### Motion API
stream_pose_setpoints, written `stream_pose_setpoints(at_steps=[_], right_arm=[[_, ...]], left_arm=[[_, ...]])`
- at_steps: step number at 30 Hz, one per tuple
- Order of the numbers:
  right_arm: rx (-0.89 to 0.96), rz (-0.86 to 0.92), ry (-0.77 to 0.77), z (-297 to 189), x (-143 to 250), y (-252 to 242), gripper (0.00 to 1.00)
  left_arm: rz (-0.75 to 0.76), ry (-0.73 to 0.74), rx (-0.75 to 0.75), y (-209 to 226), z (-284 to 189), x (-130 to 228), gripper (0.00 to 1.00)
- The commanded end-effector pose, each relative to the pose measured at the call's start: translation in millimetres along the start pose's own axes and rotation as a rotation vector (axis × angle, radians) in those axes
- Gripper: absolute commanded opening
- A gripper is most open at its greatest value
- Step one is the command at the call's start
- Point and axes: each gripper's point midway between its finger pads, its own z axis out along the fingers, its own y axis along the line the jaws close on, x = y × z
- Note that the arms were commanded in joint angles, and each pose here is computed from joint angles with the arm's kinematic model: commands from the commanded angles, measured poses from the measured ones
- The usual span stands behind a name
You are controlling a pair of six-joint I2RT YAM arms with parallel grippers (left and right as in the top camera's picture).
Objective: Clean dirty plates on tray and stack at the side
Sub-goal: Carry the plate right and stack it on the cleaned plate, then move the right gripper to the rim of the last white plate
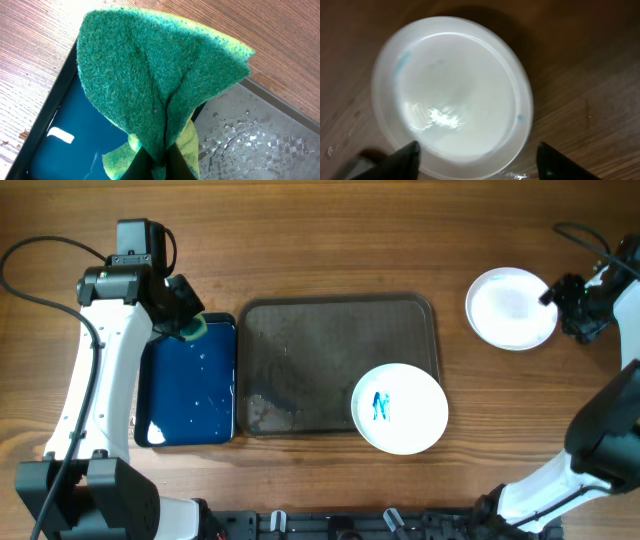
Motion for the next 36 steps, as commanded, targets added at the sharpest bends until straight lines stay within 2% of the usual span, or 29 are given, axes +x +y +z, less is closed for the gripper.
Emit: stream_pose_setpoints(at_steps=[1, 2, 3, 4, 5, 6, 7, 8, 9, 13, 17, 22, 28, 33, 36], right_arm=[[-0.157, -0.208, -0.08, -59, 7, 62, 0.25], [-0.189, -0.242, -0.071, -69, 19, 77, 0.05], [-0.227, -0.267, -0.039, -76, 34, 90, 0.06], [-0.287, -0.297, 0.002, -80, 48, 104, 0.12], [-0.377, -0.358, 0.068, -86, 69, 120, 0.27], [-0.443, -0.391, 0.149, -91, 92, 131, 0.57], [-0.45, -0.393, 0.202, -90, 107, 133, 0.75], [-0.441, -0.393, 0.232, -89, 116, 133, 0.8], [-0.414, -0.381, 0.251, -86, 121, 130, 0.98], [-0.076, -0.21, 0.288, -74, 139, 85, 1.0], [0.1, -0.157, 0.246, -90, 165, 70, 1.0], [0.145, -0.148, 0.257, -105, 236, 72, 1.0], [0.207, -0.132, 0.408, -84, 335, 37, 1.0], [0.084, -0.188, 0.545, -48, 383, 38, 1.0], [0.148, -0.014, 0.541, -27, 393, 21, 0.99]], left_arm=[[-0.007, -0.017, 0.008, -4, -4, -5, 0.04], [-0.007, -0.017, 0.008, -4, -4, -5, 0.04], [-0.007, -0.017, 0.008, -4, -4, -5, 0.04], [-0.007, -0.017, 0.008, -4, -4, -5, 0.04], [-0.007, -0.017, 0.008, -4, -4, -5, 0.04], [-0.007, -0.018, 0.009, -4, -4, -5, 0.04], [-0.006, -0.018, 0.009, -4, -4, -5, 0.04], [-0.004, -0.018, 0.009, -4, -4, -5, 0.04], [-0.004, -0.018, 0.009, -4, -4, -5, 0.04], [0.0, -0.018, 0.009, -4, -4, -5, 0.04], [0.019, -0.018, 0.009, -4, -4, -5, 0.04], [0.023, -0.018, 0.009, -4, -4, -5, 0.04], [0.022, -0.027, 0.014, -5, -4, -8, 0.04], [0.022, -0.037, 0.02, -6, -4, -10, 0.04], [0.023, -0.037, 0.019, -6, -4, -10, 0.04]])
